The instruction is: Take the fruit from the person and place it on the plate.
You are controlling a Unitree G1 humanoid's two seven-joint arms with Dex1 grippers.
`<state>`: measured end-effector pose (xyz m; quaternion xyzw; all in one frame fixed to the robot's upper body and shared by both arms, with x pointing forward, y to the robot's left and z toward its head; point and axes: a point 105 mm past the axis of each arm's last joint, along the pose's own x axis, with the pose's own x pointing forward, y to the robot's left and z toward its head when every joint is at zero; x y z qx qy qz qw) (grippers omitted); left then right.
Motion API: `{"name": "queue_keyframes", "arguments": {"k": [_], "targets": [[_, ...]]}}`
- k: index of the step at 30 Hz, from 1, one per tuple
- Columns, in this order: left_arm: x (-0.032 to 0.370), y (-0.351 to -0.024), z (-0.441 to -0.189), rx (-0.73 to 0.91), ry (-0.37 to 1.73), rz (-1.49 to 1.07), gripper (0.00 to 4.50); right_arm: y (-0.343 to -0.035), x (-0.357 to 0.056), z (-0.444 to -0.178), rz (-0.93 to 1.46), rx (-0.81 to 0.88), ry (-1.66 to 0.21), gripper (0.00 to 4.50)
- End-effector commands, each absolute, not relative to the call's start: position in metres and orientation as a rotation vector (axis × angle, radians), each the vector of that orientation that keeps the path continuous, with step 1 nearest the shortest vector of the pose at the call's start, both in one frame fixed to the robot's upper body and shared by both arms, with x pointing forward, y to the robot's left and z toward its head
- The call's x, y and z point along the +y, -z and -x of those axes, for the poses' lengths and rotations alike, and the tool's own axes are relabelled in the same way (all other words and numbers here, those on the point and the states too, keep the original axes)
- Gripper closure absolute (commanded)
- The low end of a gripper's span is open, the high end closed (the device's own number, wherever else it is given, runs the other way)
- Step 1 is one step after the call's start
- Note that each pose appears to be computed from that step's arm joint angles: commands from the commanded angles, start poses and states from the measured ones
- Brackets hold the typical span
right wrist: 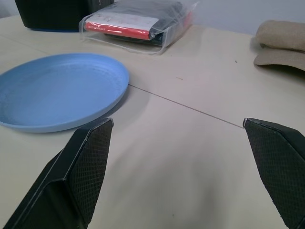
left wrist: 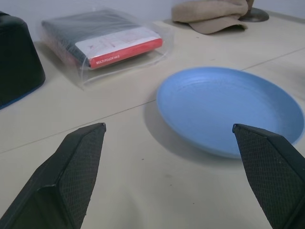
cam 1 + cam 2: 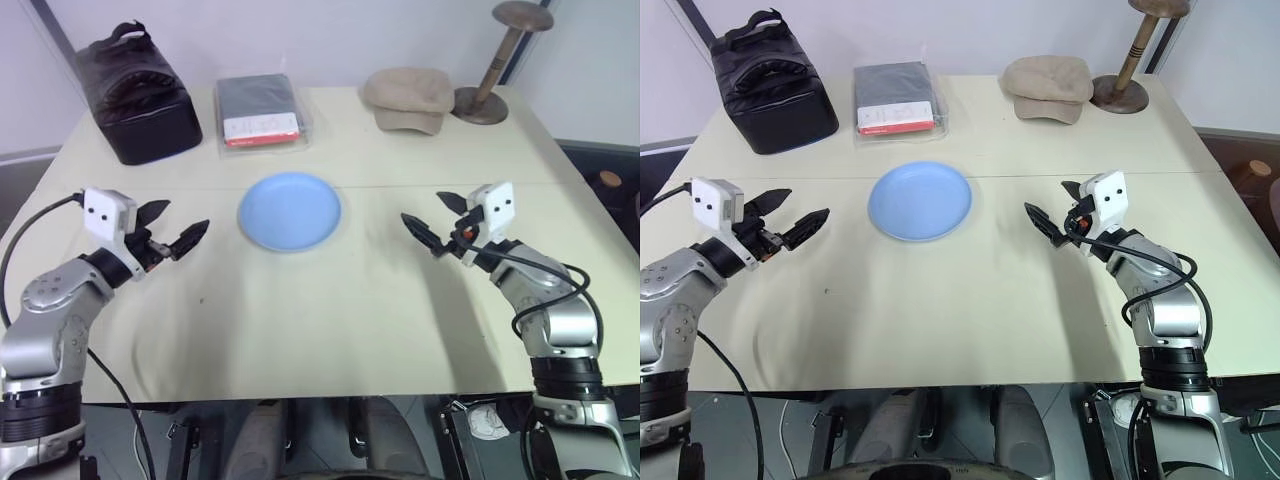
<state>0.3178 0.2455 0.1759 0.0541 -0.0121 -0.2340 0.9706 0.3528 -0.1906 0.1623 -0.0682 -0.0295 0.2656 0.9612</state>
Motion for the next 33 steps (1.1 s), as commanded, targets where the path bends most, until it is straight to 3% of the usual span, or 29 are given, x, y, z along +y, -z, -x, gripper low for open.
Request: {"name": "queue_keyframes", "arguments": {"k": [1,33], "targets": [[0.2447,-0.1905,-0.3138,-0.076,0.48,-0.142,0.04,-0.1753,-0.1937,-0.3525,0.157,-0.107,-0.531,0.0],[0.2466,-0.1932,-0.314,-0.089,0.47,-0.124,0.04,-0.1741,-0.1941,-0.3522,0.152,-0.107,-0.523,0.0]]}}
